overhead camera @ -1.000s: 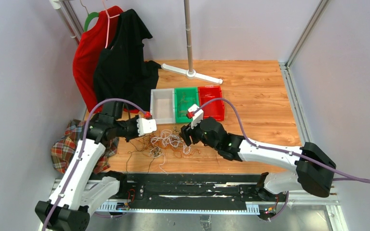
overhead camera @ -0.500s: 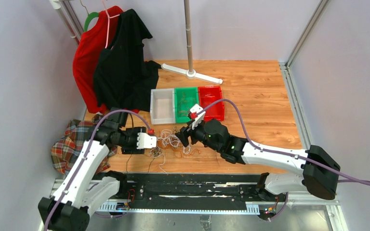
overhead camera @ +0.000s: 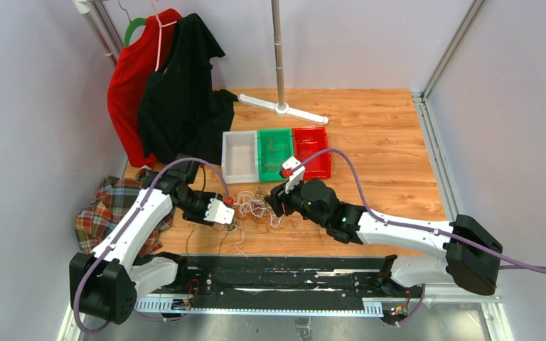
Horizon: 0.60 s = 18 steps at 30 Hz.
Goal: Untangle the cables
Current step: Untie the cable.
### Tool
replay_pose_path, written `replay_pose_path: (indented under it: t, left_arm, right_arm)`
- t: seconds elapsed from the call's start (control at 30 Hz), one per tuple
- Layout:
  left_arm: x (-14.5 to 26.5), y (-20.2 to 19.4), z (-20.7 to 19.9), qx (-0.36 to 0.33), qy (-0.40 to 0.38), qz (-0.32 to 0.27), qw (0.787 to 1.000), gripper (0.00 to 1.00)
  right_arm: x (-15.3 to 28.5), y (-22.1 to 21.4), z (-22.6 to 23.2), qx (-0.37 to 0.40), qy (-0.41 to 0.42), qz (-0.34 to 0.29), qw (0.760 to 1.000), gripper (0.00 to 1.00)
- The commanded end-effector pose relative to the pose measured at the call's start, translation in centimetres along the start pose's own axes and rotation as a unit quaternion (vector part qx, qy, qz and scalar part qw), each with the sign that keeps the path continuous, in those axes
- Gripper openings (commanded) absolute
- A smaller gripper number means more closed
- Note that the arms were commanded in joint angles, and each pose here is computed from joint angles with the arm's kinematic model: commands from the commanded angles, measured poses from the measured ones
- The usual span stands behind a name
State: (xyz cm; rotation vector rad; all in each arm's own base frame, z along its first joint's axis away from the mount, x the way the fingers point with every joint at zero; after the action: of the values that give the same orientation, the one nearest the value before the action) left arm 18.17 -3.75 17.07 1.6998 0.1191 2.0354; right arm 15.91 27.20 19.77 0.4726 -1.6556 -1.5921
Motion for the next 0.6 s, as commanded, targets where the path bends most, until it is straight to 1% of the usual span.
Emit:
replay_pose_path:
  t: [0.0, 0.13, 0.37, 0.57]
  left_arm:
    - [-0.61, 0.03, 0.76, -0.035, 0.014, -0.011, 0.999, 0.46]
    - [-0.68, 0.13, 0.88, -0.038, 0.013, -0.016, 0.999, 0.36]
    - [-1.17, -0.44, 0.49, -0.046, -0.002, 0.001, 0.999, 0.21]
    - [-0.48, 0.1, 0.59, -0.038, 0.018, -0.011, 0.999, 0.1]
  right_arm:
    - [0.2, -0.4, 0.21, -0.003, -0.004, 0.003, 1.0, 0.52]
    - [0.04, -0.47, 0.27, 0.0, -0.001, 0.007, 1.0, 0.49]
    - [-0.07, -0.45, 0.3, 0.001, -0.001, 0.009, 1.0, 0.44]
    - [0.03, -0.53, 0.19, 0.0, -0.006, 0.012, 1.0, 0.41]
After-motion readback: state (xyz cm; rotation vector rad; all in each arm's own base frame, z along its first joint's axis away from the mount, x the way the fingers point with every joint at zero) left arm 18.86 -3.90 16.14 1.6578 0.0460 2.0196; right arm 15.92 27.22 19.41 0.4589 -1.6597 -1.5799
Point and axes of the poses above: each gripper's point midway between its finger pads, its own x axis back along the fingers, its own z axis along the line the jaws close on, y = z × x, the point moved 9 cm from there along x, back along the fingers
